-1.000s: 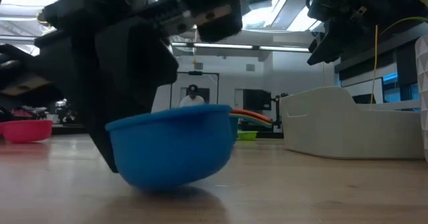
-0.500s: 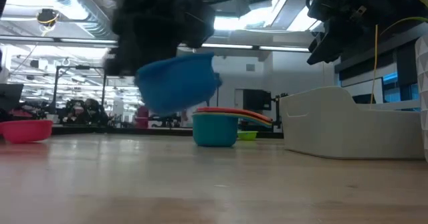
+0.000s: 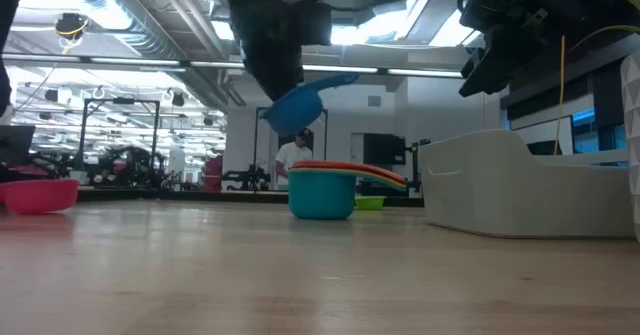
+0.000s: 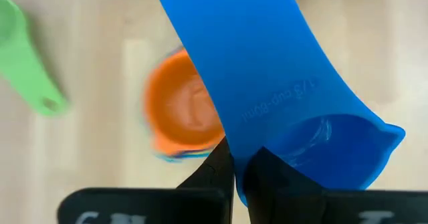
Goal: Nest measuring cups in basket
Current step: Stack the blue measuring cup on top of the orange measuring cup
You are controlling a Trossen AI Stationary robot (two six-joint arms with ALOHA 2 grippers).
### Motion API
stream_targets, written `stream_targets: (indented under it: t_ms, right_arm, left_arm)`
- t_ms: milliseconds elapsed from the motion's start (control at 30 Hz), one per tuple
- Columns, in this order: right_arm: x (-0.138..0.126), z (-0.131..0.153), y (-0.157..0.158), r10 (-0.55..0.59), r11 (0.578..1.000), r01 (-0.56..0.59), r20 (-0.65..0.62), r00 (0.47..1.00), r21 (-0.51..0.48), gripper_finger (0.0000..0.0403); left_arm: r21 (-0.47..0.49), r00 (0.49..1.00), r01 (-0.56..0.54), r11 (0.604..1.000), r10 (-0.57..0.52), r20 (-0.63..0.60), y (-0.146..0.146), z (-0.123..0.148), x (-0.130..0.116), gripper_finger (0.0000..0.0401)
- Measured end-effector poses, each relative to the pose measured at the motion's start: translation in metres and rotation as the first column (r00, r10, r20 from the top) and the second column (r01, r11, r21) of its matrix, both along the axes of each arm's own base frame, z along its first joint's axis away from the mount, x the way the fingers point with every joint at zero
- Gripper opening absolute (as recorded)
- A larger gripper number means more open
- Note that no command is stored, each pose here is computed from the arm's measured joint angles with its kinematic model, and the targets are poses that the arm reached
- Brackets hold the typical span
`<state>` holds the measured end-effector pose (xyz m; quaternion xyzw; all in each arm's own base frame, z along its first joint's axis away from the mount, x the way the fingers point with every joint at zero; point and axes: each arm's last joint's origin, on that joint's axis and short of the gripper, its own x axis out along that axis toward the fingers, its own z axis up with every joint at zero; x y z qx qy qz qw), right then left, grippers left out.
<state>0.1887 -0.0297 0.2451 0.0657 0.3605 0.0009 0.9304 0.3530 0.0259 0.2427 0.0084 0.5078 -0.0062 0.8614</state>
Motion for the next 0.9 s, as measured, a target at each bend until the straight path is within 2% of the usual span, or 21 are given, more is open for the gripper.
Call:
stream_targets:
  t_ms: [167, 333, 433, 567, 667, 733, 900]
  right_arm:
    - [0.0, 0.0, 0.0, -0.001, 1.0, 0.001, -0.001, 1.0, 0.001, 0.0051]
    - [0.0, 0.0, 0.0, -0.001, 1.0, 0.001, 0.0, 1.0, 0.001, 0.0051]
    - [0.0, 0.0, 0.0, -0.001, 1.0, 0.001, 0.0, 1.0, 0.002, 0.0051]
    - [0.0, 0.0, 0.0, 0.0, 1.0, 0.0, 0.0, 1.0, 0.0, 0.0051]
    - [0.0, 0.0, 0.0, 0.0, 1.0, 0.0, 0.0, 1.0, 0.0, 0.0051]
    - [0.0, 0.0, 0.0, -0.001, 1.0, 0.001, 0.0, 1.0, 0.001, 0.0051]
    - [0.0, 0.0, 0.0, -0.001, 1.0, 0.001, 0.0, 1.0, 0.001, 0.0051]
  left_arm:
    - [0.148, 0.987, 0.155, 0.977, -0.16, 0.027, 0.026, 0.002, 0.001, 0.0008]
    - [0.286, 0.951, 0.256, 0.923, -0.294, 0.1, 0.035, 0.009, 0.009, 0.0008]
    - [0.366, 0.917, 0.317, 0.875, -0.382, 0.117, 0.033, 0.014, 0.014, 0.0009]
    - [0.462, 0.855, 0.418, 0.782, -0.511, 0.092, 0.027, 0.016, 0.017, 0.0009]
    - [0.503, 0.818, 0.468, 0.726, -0.572, 0.065, 0.022, 0.016, 0.018, 0.0009]
    - [0.513, 0.806, 0.483, 0.71, -0.589, 0.056, 0.021, 0.016, 0.019, 0.0009]
    - [0.501, 0.802, 0.504, 0.704, -0.597, 0.032, 0.019, 0.008, 0.021, 0.0009]
